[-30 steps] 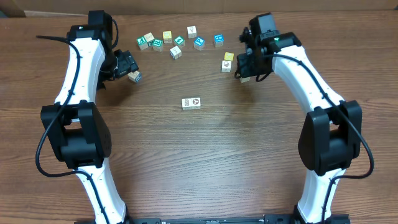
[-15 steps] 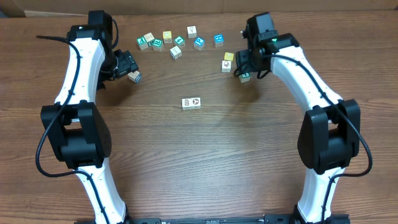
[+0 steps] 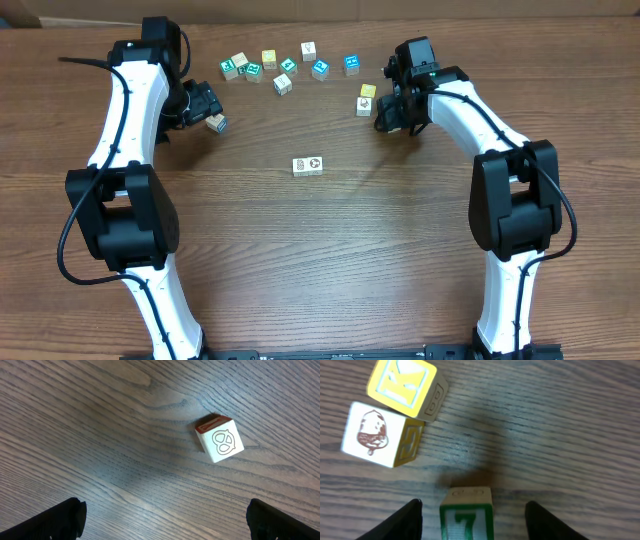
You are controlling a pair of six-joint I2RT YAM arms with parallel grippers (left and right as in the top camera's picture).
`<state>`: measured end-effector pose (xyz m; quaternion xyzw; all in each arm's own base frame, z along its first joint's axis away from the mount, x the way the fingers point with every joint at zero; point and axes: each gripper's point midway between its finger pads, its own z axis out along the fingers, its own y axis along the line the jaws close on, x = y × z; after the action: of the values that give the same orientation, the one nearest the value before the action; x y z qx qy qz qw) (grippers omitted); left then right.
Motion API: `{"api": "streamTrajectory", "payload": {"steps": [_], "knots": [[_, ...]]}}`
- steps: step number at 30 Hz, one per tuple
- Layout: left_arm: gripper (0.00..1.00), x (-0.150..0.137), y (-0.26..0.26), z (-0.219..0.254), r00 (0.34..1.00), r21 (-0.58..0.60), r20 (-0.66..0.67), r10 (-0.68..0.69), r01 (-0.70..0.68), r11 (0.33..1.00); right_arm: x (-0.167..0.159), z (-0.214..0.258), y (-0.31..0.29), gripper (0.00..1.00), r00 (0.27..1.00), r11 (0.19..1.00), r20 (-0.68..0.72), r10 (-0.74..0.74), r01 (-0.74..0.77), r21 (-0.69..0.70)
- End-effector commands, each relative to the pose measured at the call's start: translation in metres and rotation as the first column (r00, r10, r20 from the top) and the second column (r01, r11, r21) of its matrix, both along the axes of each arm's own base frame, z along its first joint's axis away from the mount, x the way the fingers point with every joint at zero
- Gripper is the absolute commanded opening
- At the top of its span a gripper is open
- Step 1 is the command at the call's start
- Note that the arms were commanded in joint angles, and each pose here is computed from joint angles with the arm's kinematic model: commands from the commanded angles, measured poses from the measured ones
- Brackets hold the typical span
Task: Form a horizontal line
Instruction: 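Lower the right gripper and close it on the '7' block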
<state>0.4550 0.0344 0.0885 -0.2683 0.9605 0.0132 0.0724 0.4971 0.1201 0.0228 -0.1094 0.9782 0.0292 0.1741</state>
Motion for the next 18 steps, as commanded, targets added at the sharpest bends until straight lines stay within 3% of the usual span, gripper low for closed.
{"api": "streamTrajectory", "payload": {"steps": [1, 18], "knots": [[1.00, 0.004, -0.001, 0.000, 1.000, 0.006, 0.006, -0.013, 0.013, 1.000, -0.001, -0.013, 0.002, 0.55, 1.000, 1.000, -0.017, 0.006, -0.006, 0.000], [1.00, 0.004, -0.001, 0.000, 1.000, 0.006, 0.006, -0.013, 0.013, 1.000, 0.004, 0.002, 0.003, 0.52, 1.000, 1.000, -0.008, 0.006, -0.006, 0.002]]}}
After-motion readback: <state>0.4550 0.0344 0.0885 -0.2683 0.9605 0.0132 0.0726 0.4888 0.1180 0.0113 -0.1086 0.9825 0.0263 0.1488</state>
